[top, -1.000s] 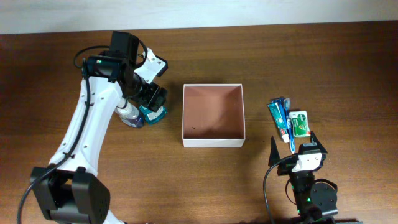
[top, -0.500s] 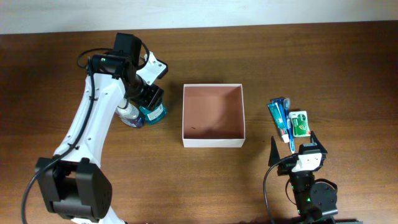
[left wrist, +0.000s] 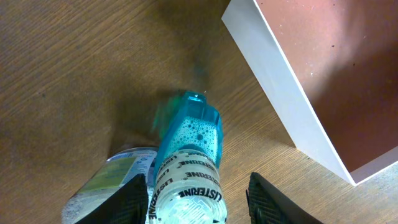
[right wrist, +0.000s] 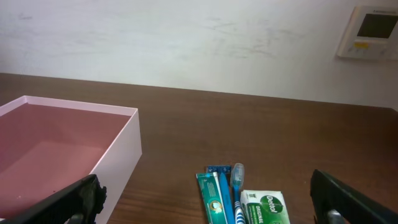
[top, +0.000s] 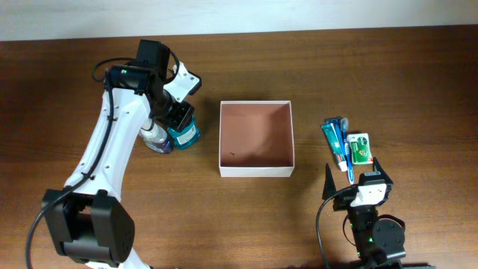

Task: Pack container
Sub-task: 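Lower the open left gripper over the teal mouthwash bottle cap, then close the left gripper on the mouthwash bottle neck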

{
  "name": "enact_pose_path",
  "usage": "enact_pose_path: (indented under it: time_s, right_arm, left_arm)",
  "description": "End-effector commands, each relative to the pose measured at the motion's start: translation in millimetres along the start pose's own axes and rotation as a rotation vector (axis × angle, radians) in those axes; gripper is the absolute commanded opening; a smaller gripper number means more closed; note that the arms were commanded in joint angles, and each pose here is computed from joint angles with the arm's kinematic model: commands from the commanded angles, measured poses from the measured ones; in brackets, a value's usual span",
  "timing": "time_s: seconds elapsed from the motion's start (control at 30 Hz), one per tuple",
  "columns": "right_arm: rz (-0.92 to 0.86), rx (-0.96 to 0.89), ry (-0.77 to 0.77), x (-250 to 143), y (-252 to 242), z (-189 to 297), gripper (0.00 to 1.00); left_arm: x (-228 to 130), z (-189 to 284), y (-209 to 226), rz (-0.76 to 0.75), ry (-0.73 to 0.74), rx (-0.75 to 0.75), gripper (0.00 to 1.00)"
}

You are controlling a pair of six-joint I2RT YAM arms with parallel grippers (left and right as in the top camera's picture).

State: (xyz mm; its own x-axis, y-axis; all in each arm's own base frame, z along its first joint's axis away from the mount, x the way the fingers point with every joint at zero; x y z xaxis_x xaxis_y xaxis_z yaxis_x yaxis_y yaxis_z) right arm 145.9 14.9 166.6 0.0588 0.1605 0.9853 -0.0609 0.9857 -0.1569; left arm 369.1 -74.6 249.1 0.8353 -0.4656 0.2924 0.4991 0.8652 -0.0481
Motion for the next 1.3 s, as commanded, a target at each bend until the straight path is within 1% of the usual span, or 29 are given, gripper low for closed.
enact_pose_path:
  time_s: [0.0, 0.57, 0.6, 0.67, 0.77, 0.8, 0.93, 0.97, 1.0, 1.27]
  right_arm:
    - [0.003, -0.012, 0.007, -2.4, -1.2, 0.1, 0.98]
    - [0.003, -0.012, 0.007, -2.4, -1.2, 0.1, 0.98]
    - [0.003, -0.012, 0.007, -2.4, -1.2, 0.1, 0.98]
    - [0.003, -0.012, 0.007, -2.4, -1.2, 0.1, 0.98]
    - [0.003, -0.012, 0.007, -2.4, -1.2, 0.1, 0.98]
    - [0.003, -0.012, 0.006, -2.4, -1.2, 0.1, 0.98]
    - [0.003, -0.012, 0.007, -2.4, -1.2, 0.1, 0.98]
    - [0.003, -0.012, 0.007, -2.4, -1.2, 0.1, 0.98]
    - [0.003, -0.012, 0.007, -2.4, -1.2, 0.1, 0.98]
    - [0.003, -0.012, 0.007, -2.4, -1.2, 0.1, 0.99]
  left_arm:
    - [4.8, -0.8, 0.5, -0.014, -0.009, 0.006, 0.53]
    - [5.0, -8.1, 3.0, -0.012, 0.012, 0.018, 0.54]
    - [5.1, -11.0, 3.3, -0.011, 0.020, 0.015, 0.59]
    - [5.1, -14.7, 4.1, -0.010, 0.029, 0.013, 0.61]
    - [4.6, -18.9, 4.5, -0.008, 0.043, 0.008, 0.59]
    - [4.6, -18.9, 4.6, -0.008, 0.042, 0.008, 0.56]
    - [4.8, -18.8, 4.6, -0.008, 0.041, 0.008, 0.54]
    - [4.8, -18.8, 4.6, -0.008, 0.041, 0.008, 0.50]
    - [4.8, -18.8, 4.6, -0.008, 0.042, 0.008, 0.49]
    - [6.7, -16.4, 4.7, -0.009, 0.032, 0.011, 0.48]
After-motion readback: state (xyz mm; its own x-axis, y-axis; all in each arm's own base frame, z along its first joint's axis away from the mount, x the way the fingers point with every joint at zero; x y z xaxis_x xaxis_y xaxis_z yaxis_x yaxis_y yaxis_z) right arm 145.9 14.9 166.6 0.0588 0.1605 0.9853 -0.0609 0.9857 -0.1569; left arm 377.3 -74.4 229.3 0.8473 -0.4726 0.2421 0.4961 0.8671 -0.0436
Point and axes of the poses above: each gripper's point midway between its finger pads, its own z axis back along the fingers, its own y axis along the line the jaws close on, x = y × z, the point moved 10 cm from there along z, back along the fingers, and after that the axes turned 5 degrees about z, right-handed, at the moved point
